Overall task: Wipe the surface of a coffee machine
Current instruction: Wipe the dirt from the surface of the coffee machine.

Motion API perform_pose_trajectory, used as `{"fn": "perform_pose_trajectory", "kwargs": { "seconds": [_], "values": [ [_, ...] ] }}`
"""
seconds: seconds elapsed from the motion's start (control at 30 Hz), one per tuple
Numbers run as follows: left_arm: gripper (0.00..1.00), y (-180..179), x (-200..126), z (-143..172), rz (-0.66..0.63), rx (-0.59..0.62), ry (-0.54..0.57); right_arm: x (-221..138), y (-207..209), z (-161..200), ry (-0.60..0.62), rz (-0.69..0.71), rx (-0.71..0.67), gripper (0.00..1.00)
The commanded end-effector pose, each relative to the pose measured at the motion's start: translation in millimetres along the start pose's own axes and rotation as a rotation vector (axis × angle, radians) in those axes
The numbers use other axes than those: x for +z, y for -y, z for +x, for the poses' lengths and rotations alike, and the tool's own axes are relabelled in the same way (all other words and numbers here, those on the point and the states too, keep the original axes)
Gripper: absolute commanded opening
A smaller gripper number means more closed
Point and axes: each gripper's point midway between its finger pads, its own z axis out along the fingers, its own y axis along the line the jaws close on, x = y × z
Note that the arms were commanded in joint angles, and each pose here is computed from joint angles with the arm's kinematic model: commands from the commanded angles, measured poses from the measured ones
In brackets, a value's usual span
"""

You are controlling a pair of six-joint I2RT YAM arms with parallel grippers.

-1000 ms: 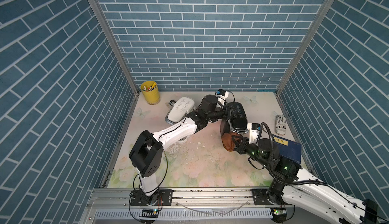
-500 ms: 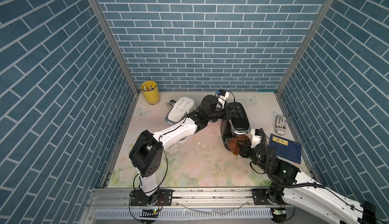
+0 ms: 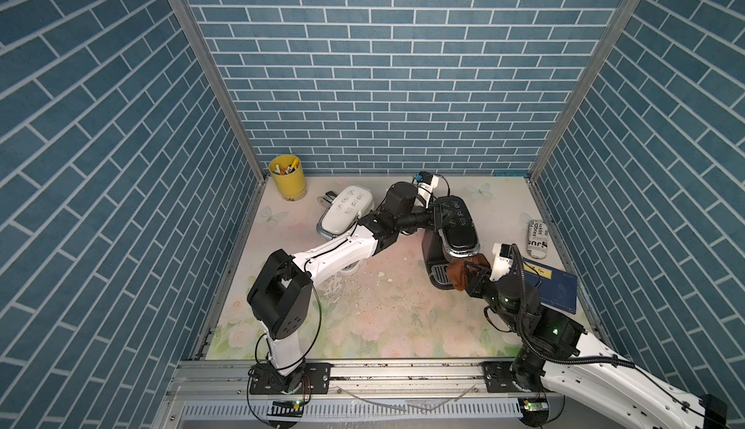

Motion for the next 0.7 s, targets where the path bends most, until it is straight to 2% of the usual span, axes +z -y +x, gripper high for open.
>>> {"fn": "perform_pose_trajectory", "kwargs": {
  "seconds": [0.0, 0.1, 0.37, 0.53, 0.67],
  "values": [
    [0.35, -42.9, 9.3, 64.2, -0.12, -0.088, -0.182, 0.0, 27.3, 3.6, 0.041, 0.092, 0.037, 0.0],
    [0.35, -42.5, 10.4, 64.2, -0.116, -0.091, -0.184, -4.9, 28.4, -0.7, 0.047, 0.1, 0.031, 0.0],
    [0.35, -41.7, 9.0, 61.8, -0.121, -0.09, -0.178, -23.3, -0.6, -44.6, 0.111, 0.061, -0.063, 0.0],
    [0.35, -41.8, 9.1, 62.4, -0.122, -0.094, -0.179, -7.1, 3.3, -28.4, 0.056, 0.096, -0.086, 0.0],
    [0.35, -41.6, 8.5, 64.1, -0.122, -0.097, -0.185, 9.7, 11.7, -3.6, -0.007, 0.103, -0.048, 0.0]
  ]
}}
